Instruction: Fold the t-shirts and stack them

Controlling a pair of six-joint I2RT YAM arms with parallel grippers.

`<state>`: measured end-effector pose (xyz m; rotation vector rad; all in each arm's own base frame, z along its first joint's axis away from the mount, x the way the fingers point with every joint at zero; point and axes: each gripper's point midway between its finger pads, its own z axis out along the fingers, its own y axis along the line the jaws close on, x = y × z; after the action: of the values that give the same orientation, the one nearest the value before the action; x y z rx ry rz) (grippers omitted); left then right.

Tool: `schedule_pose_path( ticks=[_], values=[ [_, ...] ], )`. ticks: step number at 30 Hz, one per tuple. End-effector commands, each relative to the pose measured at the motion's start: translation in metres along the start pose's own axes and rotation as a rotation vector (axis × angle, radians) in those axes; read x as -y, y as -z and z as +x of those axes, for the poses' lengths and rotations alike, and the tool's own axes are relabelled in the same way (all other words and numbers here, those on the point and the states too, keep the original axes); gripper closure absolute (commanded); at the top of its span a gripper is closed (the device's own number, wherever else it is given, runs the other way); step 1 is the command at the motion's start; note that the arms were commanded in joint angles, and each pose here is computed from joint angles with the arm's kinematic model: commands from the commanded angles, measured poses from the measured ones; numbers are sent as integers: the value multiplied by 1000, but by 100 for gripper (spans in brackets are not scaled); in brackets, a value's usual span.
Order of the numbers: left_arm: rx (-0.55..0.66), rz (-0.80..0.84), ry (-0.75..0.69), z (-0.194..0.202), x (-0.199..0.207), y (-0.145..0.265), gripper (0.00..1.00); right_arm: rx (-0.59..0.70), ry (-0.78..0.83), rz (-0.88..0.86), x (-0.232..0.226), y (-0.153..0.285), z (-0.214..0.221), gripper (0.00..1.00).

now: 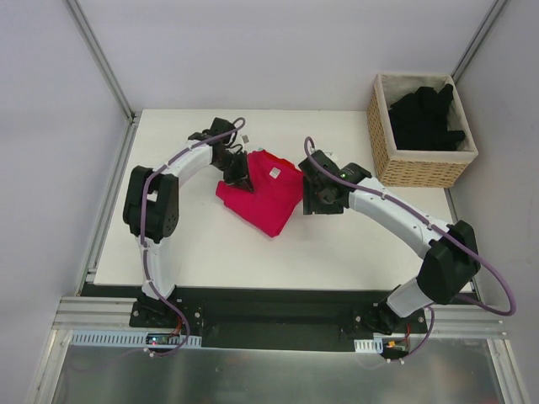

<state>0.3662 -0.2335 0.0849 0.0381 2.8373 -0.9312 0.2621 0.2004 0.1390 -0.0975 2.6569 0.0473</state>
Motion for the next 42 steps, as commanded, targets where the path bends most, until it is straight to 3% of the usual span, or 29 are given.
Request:
schedule_pose_path(
  ticks=[1,8,11,15,21,24,25,28,32,33,36,42],
  values=[
    [-6,17,-7,-8,0,-10,100,-33,24,-22,0,9,6,42],
    [-18,67,-11,-4,11,-4,100,-21,21,-35,-2,11,4,42],
    [15,126,-58,-6,32,19,100,25,32,-47,-3,14,-5,42],
    [135,226,-146,-13,78,80,98,144,67,-76,-8,32,-39,43],
    [290,335,-220,-16,131,162,100,372,75,-226,-27,93,-98,40],
    [340,320,-229,-9,135,180,100,351,109,-276,-36,84,-102,40],
    [355,307,-228,-7,133,183,100,297,123,-278,-42,65,-98,42],
    [394,263,-210,1,120,190,100,224,157,-333,-59,45,-93,61],
    [434,240,-195,15,111,203,100,146,200,-429,-92,13,-90,95],
    [426,232,-182,20,106,199,100,147,210,-466,-102,16,-96,99],
    [427,217,-160,30,98,198,100,85,242,-501,-119,-8,-93,99],
    [432,198,-140,44,88,196,100,88,294,-551,-148,-29,-109,99]
  ],
)
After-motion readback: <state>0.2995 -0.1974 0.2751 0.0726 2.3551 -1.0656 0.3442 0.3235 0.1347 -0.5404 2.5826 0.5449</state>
